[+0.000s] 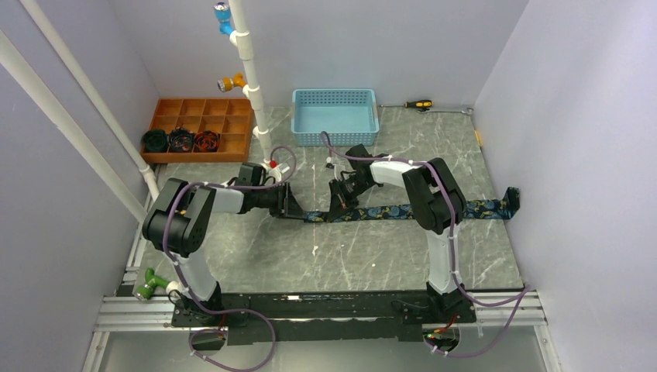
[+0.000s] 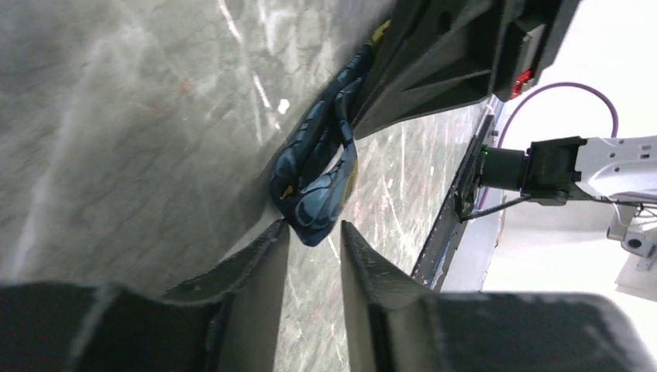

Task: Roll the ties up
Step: Roll the tie at the center of the board.

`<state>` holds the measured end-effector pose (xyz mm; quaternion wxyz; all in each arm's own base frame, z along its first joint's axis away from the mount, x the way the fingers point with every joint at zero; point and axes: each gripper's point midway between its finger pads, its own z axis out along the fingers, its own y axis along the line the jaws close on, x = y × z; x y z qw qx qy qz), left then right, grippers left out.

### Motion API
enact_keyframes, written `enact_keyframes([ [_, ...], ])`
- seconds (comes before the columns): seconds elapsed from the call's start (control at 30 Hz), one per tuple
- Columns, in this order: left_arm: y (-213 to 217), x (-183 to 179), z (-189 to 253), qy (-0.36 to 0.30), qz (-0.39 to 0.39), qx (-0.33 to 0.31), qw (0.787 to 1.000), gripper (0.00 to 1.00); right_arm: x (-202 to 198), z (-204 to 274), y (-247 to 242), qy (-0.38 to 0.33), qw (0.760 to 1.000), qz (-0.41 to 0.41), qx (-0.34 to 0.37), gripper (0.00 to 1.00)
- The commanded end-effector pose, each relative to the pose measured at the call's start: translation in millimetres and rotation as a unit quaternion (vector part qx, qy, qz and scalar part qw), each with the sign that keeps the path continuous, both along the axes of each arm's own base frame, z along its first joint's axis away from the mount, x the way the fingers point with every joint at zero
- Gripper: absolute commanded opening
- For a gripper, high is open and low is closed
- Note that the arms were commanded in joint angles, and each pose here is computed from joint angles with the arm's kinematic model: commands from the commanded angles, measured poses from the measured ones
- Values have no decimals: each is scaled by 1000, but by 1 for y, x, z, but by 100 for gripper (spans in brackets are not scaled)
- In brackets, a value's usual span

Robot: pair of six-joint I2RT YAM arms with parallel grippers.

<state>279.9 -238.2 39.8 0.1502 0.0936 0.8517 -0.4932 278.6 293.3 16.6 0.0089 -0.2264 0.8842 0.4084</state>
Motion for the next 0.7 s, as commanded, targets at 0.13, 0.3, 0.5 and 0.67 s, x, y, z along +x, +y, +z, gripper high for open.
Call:
enact_keyframes([
  [0.13, -36, -1, 51, -62, -51, -70, 994, 16, 10, -15, -7, -20, 999, -9, -36, 0],
  [0.3, -47, -1, 57, -69, -70, -76, 992, 5, 14, -12, -5, -22, 999, -11, -36, 0],
  [0.5, -57, 6, 58, -70, -77, -79, 991, 3, 18, 14, -8, -35, 999, -8, -18, 0],
  [0.67, -59, 8, 56, -66, -78, -76, 992, 3, 26, 28, -23, -36, 999, -18, -14, 6],
])
